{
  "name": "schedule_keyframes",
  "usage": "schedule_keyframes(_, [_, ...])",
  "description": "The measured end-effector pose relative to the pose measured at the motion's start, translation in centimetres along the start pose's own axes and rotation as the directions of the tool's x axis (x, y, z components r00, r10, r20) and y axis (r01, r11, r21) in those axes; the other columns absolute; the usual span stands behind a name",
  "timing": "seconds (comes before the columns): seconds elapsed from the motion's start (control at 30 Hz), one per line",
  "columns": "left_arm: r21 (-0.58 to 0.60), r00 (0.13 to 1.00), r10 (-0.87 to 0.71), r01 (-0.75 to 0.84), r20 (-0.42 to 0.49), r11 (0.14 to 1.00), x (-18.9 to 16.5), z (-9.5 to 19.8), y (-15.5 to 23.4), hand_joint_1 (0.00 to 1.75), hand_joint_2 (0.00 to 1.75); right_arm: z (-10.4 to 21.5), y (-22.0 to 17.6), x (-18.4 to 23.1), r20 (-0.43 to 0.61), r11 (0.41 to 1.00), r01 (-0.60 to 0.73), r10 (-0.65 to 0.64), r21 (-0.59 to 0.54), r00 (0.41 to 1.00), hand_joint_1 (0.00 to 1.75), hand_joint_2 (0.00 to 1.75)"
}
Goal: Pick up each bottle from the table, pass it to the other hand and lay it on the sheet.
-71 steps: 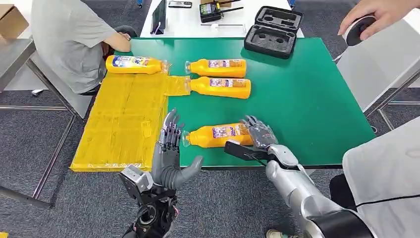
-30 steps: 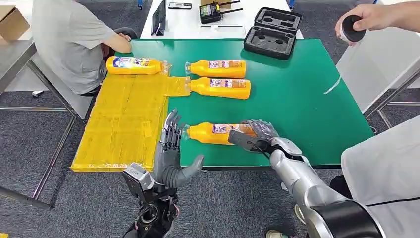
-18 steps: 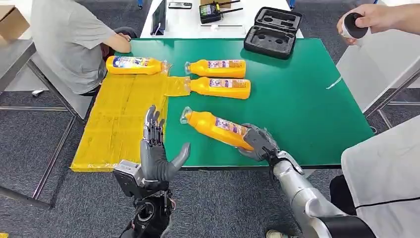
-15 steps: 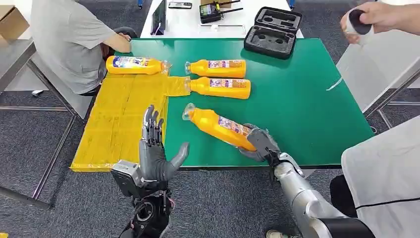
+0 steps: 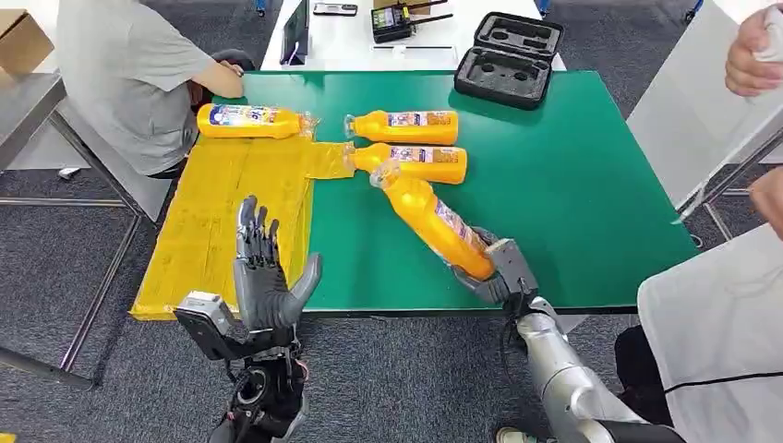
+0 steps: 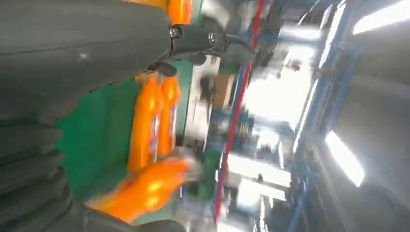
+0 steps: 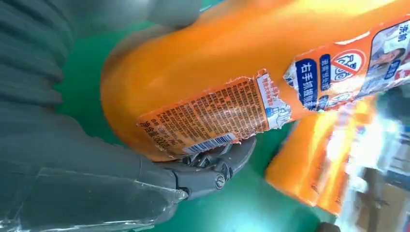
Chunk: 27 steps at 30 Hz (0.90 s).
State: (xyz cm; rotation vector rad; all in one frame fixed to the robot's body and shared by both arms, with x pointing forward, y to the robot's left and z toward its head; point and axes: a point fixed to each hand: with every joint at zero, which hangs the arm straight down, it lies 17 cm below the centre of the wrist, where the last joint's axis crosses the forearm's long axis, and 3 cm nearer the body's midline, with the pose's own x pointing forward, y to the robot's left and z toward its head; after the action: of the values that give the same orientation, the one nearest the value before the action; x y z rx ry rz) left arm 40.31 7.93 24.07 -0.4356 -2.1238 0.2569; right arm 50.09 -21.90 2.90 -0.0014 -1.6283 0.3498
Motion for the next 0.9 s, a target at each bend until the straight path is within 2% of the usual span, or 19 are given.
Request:
schedule_keyframes(0.03, [-0.012,0.994,0.099,-0.099,-0.038,0.995,-1.0,0.2,-0.2,0.00,1.75,-0.1,0.3,0.9,0.027,0.997,0.080,-0.080,-0.006,0.996,1.75,1.75])
schedule_keyframes(0.1, [0.005,0.939,0.298,-0.302,-0.170,0.953,-5.1,1.5,-0.2,0.00,1.75,-0.4,1.4,3.6,0.102,0.978,0.206,-0.206,0.010,0.973,1.75,1.75])
schedule_keyframes(0.13, [0.018,0.913,0.350,-0.355,-0.209,0.935,-6.4,2.1,-0.2,0.00,1.75,-0.5,2.2,4.7,0.131,0.974,0.227,-0.228,0.024,0.965,1.75,1.75])
schedule_keyframes(0.23, [0.017,0.868,0.389,-0.404,-0.309,0.914,-9.7,3.4,-1.0,0.00,1.75,-0.4,5.4,7.2,0.188,0.970,0.228,-0.239,0.081,0.953,1.75,1.75])
schedule_keyframes(0.37, [0.011,0.849,0.373,-0.398,-0.375,0.917,-11.8,4.5,-1.7,0.00,1.75,0.1,9.4,9.4,0.226,0.964,0.211,-0.245,0.164,0.943,1.75,1.75])
schedule_keyframes(0.63, [-0.039,0.871,0.270,-0.312,-0.411,0.949,-12.9,5.3,-2.1,0.00,1.75,0.6,11.5,10.4,0.248,0.962,0.189,-0.235,0.196,0.940,1.75,1.75])
schedule_keyframes(0.9, [-0.097,0.922,0.203,-0.247,-0.329,0.964,-10.7,2.9,-2.2,0.00,1.75,1.1,13.3,10.2,0.242,0.960,0.154,-0.212,0.236,0.947,1.75,1.75])
